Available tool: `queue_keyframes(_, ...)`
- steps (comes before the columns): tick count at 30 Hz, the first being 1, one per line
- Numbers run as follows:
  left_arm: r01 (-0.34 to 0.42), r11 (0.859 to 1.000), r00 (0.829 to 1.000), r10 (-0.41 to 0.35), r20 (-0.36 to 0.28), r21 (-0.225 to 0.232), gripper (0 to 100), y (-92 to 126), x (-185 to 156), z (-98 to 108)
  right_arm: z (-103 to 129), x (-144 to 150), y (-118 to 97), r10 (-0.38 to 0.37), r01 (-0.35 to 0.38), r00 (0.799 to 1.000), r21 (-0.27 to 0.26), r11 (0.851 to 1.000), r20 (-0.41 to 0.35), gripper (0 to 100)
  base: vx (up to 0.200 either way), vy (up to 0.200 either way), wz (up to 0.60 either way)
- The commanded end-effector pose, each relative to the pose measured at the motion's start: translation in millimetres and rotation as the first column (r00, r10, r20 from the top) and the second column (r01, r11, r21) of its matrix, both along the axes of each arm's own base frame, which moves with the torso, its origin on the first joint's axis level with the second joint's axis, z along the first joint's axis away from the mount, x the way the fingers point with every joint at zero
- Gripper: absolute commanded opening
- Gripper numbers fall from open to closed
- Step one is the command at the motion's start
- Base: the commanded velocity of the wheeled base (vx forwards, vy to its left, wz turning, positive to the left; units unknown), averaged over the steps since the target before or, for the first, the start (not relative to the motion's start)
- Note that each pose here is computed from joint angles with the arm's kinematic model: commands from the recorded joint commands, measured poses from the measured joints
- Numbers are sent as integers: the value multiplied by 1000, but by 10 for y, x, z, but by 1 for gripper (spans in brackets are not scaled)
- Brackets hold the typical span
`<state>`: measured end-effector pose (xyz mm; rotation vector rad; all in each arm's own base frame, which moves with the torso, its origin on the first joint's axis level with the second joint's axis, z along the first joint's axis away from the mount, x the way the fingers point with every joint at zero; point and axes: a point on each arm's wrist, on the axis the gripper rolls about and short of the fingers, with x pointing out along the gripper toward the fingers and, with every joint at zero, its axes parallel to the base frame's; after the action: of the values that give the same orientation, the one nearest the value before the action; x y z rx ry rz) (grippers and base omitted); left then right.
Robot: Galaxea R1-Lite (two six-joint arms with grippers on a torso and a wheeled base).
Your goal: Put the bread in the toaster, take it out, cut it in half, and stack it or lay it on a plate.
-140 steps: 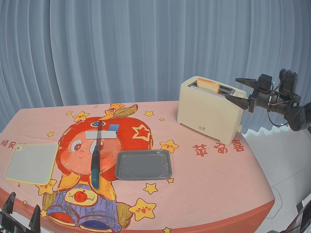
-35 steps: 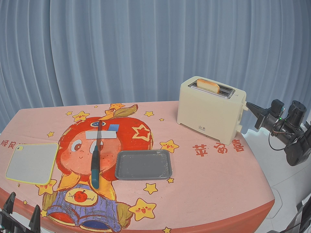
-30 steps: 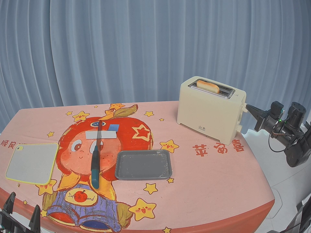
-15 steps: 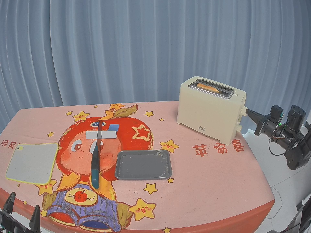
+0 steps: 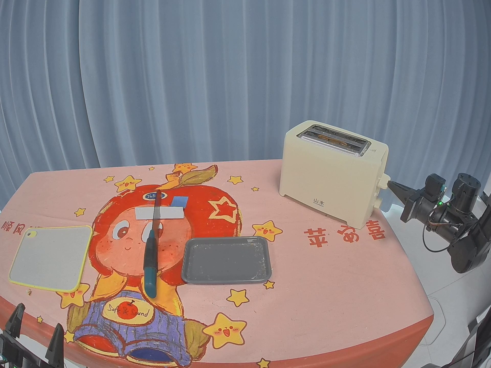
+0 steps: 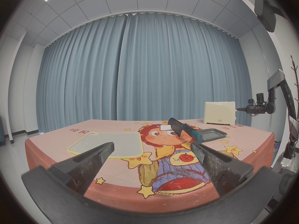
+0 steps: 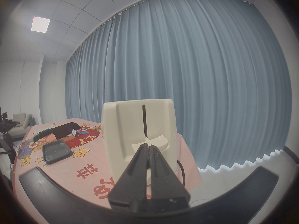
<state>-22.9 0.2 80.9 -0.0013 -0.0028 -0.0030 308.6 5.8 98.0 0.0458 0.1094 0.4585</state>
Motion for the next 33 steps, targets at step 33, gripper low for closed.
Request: queue_keyframes(33,-1,1000,1000,1,-17,0,100,0,12,-49,131,-67,13,6,-5,999,-7,1000,43,0,0,0,0)
